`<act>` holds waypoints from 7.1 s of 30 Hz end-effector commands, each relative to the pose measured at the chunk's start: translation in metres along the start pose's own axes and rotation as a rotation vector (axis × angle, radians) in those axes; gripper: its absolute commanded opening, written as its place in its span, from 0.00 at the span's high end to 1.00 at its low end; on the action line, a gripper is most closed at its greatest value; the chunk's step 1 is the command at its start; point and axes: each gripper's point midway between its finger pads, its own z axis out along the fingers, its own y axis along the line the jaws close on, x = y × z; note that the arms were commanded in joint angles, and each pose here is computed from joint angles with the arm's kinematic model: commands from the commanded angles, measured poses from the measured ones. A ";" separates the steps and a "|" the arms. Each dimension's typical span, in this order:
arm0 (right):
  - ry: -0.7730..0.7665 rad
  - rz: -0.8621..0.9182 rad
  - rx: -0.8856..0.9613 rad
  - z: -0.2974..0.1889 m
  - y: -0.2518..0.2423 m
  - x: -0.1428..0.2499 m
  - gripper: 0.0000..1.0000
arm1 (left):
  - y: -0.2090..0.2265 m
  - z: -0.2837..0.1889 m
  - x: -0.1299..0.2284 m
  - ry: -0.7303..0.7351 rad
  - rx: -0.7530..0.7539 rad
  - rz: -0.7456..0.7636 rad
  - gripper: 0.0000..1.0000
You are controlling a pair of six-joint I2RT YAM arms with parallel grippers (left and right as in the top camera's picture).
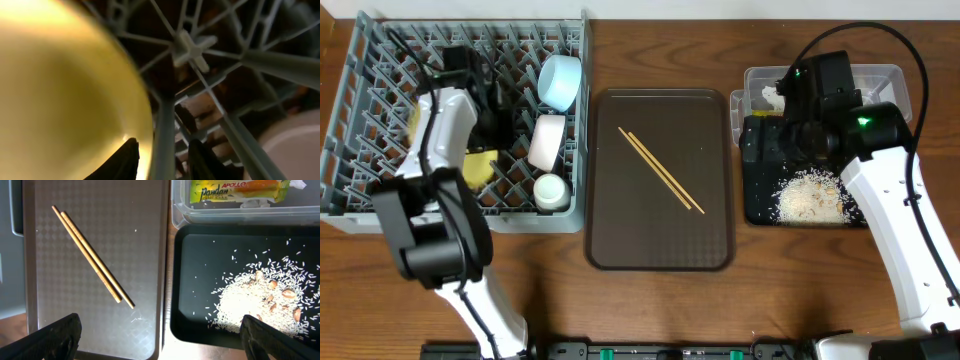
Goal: Sort waste into correct bins and load items into the dishwasher
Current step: 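Lower the yellow plate upright into the left side of the rack, then release the plate and move the left gripper over the chopsticks, then grasp one wooden chopstick with the left gripper, then carry the chopstick to the rack and insert it upright, then release the chopstick and move the left gripper to the second chopstick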
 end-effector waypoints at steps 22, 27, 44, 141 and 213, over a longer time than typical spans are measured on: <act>0.000 -0.003 0.012 0.001 -0.004 -0.001 0.01 | -0.007 -0.091 -0.023 -0.216 0.044 -0.010 0.57; 0.000 -0.003 0.012 0.001 -0.004 -0.001 0.01 | -0.016 -0.165 -0.018 -0.381 0.108 0.001 0.55; 0.000 -0.002 0.012 0.001 -0.004 -0.001 0.01 | -0.170 -0.143 0.054 -0.227 0.099 -0.203 0.56; 0.000 -0.003 0.012 0.001 -0.003 -0.001 0.01 | -0.292 -0.101 0.089 -0.239 0.333 0.071 0.92; 0.000 -0.003 0.012 0.001 -0.003 -0.001 0.01 | -0.311 -0.051 0.044 -0.228 0.424 -0.052 0.12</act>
